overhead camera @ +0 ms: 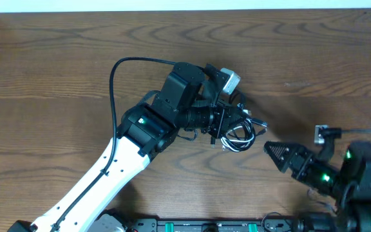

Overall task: Untangle cables
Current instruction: 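Reach the right gripper toward the bundle beside the left gripper, then grasp the remaining coil with the right gripper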

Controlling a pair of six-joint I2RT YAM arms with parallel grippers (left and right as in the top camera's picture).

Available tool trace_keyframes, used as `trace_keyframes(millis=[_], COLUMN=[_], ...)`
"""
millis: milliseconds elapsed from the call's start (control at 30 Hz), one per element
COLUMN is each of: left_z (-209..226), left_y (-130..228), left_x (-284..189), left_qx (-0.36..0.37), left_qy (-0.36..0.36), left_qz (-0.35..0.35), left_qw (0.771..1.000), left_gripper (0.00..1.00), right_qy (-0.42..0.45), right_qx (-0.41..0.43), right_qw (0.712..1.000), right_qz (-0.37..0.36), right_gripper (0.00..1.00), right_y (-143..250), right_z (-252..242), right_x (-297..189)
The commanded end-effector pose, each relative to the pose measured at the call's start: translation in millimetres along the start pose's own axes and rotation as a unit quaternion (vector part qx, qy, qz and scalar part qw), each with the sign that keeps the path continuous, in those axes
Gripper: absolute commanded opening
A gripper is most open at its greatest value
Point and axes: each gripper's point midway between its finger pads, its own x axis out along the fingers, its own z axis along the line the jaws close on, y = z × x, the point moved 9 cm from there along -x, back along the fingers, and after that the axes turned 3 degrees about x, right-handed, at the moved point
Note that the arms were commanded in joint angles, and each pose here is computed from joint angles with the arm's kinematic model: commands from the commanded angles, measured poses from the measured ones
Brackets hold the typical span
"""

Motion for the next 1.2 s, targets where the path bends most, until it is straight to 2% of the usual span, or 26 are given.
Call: trace_keyframes(millis=[0, 100, 233, 333, 500, 667, 767, 833, 967, 1167], left_z=[-8, -4, -3, -4, -4, -5, -6, -6, -6, 1], left_y=[-8, -9, -11, -12, -12, -14, -16, -17, -17, -20], left_x=[-10, -10, -10, -10, -10, -10, -10, -10, -10, -19], left_qx=[0.008, -0.004, -0.029, -0.034, -0.035, -0.034, -0.030, -0.028, -0.028, -0.036], left_qy=[-0.001, -0.025, -0.030, -0.029, -0.029, -0.024, -0.023, -0.021, -0.021, -0.032], left_qz=[-0.023, -0.032, -0.039, -0.042, -0.042, -0.047, -0.052, -0.055, -0.055, -0.066], left_qw=[1.000, 0.999, 0.998, 0.998, 0.998, 0.998, 0.998, 0.998, 0.998, 0.997], left_gripper=[0.08, 0.08, 0.08, 0.08, 0.08, 0.08, 0.08, 0.08, 0.08, 0.08], right_qy=[0.150, 0.200, 0.173, 0.169, 0.143, 0.141, 0.155, 0.162, 0.190, 0.247], right_qx=[-0.079, -0.102, -0.089, -0.089, -0.111, -0.130, -0.129, -0.125, -0.125, -0.126], right_qw=[0.985, 0.974, 0.973, 0.967, 0.966, 0.964, 0.961, 0.958, 0.953, 0.945], right_qz=[-0.023, 0.037, 0.121, 0.167, 0.183, 0.183, 0.191, 0.200, 0.200, 0.175], right_gripper=[0.84, 0.83, 0.85, 0.79, 0.73, 0.76, 0.57, 0.36, 0.02, 0.02], right_y=[-29, -38, -39, -38, -39, -38, -37, -36, -38, -44], right_z=[17, 30, 41, 42, 51, 54, 50, 47, 39, 28], right_x=[-9, 3, 41, 68, 97, 113, 120, 126, 135, 137])
